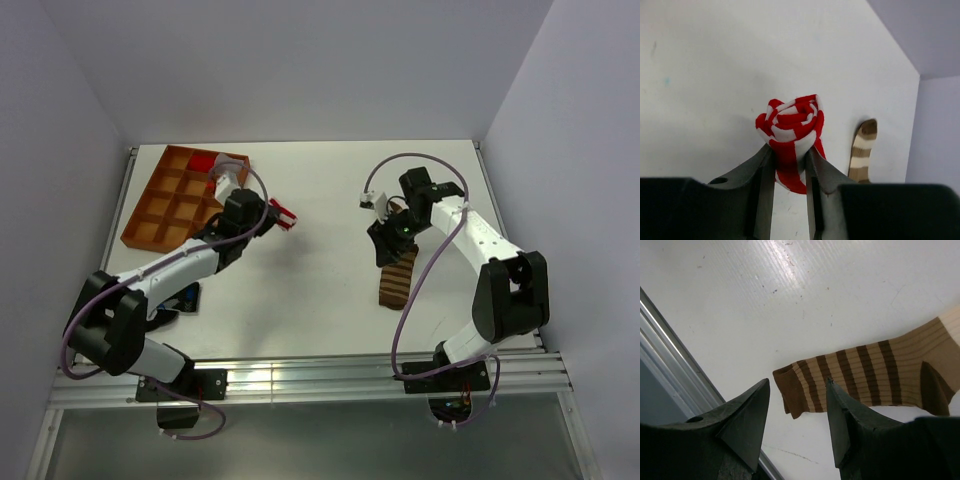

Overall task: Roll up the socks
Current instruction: Pick up the sock at the center of the board, then place the sock in the storage box.

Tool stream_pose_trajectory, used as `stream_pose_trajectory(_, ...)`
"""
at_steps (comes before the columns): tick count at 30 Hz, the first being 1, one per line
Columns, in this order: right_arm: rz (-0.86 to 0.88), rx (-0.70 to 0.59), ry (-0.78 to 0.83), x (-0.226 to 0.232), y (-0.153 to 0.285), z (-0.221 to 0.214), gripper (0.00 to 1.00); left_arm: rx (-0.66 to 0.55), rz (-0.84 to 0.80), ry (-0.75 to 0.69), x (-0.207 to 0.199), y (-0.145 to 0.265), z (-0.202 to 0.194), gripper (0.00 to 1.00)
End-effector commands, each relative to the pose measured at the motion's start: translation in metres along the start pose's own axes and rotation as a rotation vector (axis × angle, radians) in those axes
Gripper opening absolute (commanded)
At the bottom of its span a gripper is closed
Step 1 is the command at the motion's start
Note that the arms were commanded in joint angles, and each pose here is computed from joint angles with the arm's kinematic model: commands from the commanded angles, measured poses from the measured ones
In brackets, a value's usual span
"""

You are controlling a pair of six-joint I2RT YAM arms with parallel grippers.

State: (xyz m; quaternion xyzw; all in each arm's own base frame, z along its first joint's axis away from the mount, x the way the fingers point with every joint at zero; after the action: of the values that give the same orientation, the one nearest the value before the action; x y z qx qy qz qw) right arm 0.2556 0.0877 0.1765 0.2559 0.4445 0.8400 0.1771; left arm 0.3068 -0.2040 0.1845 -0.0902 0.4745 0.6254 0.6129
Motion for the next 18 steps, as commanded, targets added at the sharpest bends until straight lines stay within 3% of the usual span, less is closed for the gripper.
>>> stream_pose_trajectory(1, -0.07, -0.071, 0.034, -0.006, 0.017, 0.016, 0.56, -0.073, -0.084, -0.013, -0.025, 0.006, 0.043, 0.0)
stream_pose_trajectory(8, -0.106, -0.107, 0.039, -0.008, 0.027, 0.027, 0.56, -0.188, -0.107, 0.015, -0.025, -0.011, 0.122, 0.0)
stream_pose_trajectory(18, -0.149, -0.118, 0.042, -0.019, 0.032, 0.04, 0.56, -0.335, -0.109, 0.084, 0.022, -0.053, 0.233, 0.0)
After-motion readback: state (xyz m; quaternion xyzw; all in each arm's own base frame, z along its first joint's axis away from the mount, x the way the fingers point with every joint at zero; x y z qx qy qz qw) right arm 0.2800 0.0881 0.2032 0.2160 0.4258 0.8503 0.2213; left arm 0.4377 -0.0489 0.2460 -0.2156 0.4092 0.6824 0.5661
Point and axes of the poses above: each gripper's point midway between its finger pads, its own y axis back along the fingers, its own x axis along the line the jaws close on, z = x × y, the point moved 8 cm from there along y, back along the fingers, and after that the axes turned 1 degree about y, right-handed, at the moved point
